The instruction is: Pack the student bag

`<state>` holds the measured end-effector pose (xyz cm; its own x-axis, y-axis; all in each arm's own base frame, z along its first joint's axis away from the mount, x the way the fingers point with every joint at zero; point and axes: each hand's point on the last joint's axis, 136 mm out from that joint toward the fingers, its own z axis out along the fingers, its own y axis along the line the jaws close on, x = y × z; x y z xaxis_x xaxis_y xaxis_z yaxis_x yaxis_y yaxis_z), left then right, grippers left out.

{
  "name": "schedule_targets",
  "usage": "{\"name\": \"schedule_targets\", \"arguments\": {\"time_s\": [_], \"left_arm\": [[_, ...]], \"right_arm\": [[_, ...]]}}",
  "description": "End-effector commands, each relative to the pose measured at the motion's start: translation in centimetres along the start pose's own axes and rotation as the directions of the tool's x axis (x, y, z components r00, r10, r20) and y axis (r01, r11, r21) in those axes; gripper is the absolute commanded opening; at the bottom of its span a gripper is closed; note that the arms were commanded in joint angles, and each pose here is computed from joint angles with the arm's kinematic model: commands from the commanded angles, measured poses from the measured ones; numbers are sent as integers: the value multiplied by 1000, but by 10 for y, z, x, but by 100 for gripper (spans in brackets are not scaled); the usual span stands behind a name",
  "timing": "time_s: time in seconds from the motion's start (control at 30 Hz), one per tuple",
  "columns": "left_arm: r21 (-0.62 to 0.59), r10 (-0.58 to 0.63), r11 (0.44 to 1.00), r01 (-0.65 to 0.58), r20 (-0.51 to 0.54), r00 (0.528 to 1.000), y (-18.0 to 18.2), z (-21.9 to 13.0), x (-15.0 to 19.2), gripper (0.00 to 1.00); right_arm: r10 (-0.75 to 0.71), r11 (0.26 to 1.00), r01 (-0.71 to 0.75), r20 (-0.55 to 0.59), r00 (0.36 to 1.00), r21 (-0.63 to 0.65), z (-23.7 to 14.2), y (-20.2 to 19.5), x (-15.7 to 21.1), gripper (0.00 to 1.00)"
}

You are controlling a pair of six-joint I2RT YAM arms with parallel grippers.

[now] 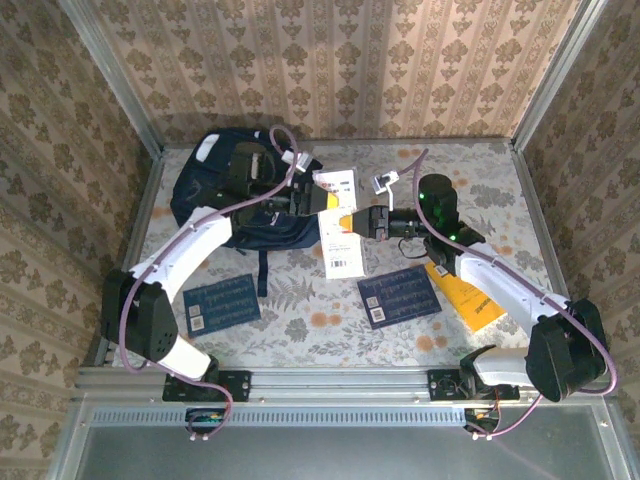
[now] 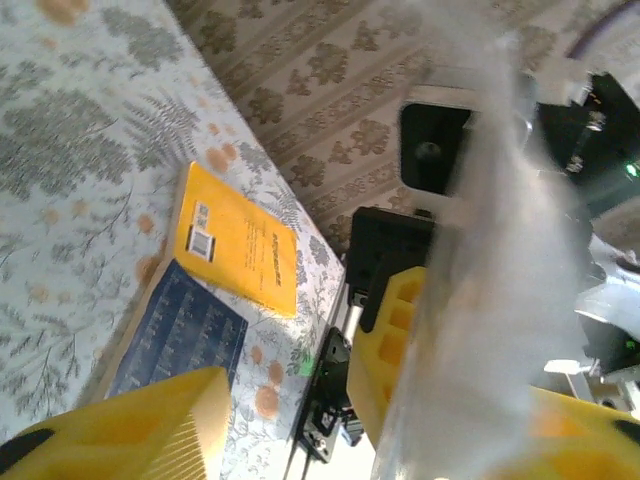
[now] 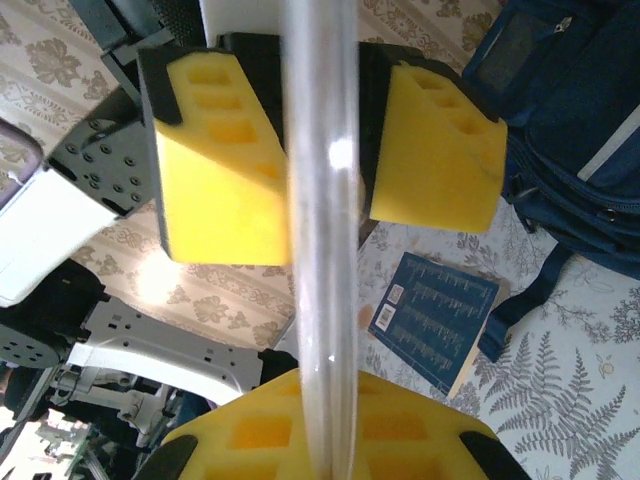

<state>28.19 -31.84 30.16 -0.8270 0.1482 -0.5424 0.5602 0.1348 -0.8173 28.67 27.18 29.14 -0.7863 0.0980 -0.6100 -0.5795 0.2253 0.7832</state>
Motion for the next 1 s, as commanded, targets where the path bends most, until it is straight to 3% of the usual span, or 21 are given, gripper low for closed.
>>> {"name": "schedule_targets", "arguments": {"time_s": [0.0,0.3,0.43,0.5,0.6,0.67,0.77,0.83,0.97], "left_arm": [[129,74,989,-76,24,997,-37,-5,-7,47],[234,114,965,-117,24,993,-62,-3,-5,22],[283,113,952,-118,34,993,-70,-2,-9,5],[297,103,948,-113,49,993,-72,-4,-13,3],[303,68,948,-96,103,992,-70,-9,-26,3],[306,19,949,-76,184,983,-66,-18,-41,3],[317,-76,948,-35,329,941,-50,-39,-68,1],[357,-122,934,-30,395,911,-47,-47,-78,0],[346,-143,938,-26,451,881,-42,-47,-85,0]], "right_arm": [[-34,998,35,6,999,-60,-2,18,-1,0],[-14,998,15,14,1000,-64,0,12,0,0],[-9,998,10,20,1000,-59,0,12,-1,0],[-9,999,10,33,999,-47,-1,10,-3,0],[-3,1000,3,82,997,-2,-4,4,-7,19],[7,999,-12,144,990,36,-8,-3,-11,42],[47,995,-69,261,964,78,-17,-16,-18,58],[93,990,-123,361,928,62,-25,-20,-23,75],[163,984,-180,486,859,-12,-36,-16,-31,88]]}}
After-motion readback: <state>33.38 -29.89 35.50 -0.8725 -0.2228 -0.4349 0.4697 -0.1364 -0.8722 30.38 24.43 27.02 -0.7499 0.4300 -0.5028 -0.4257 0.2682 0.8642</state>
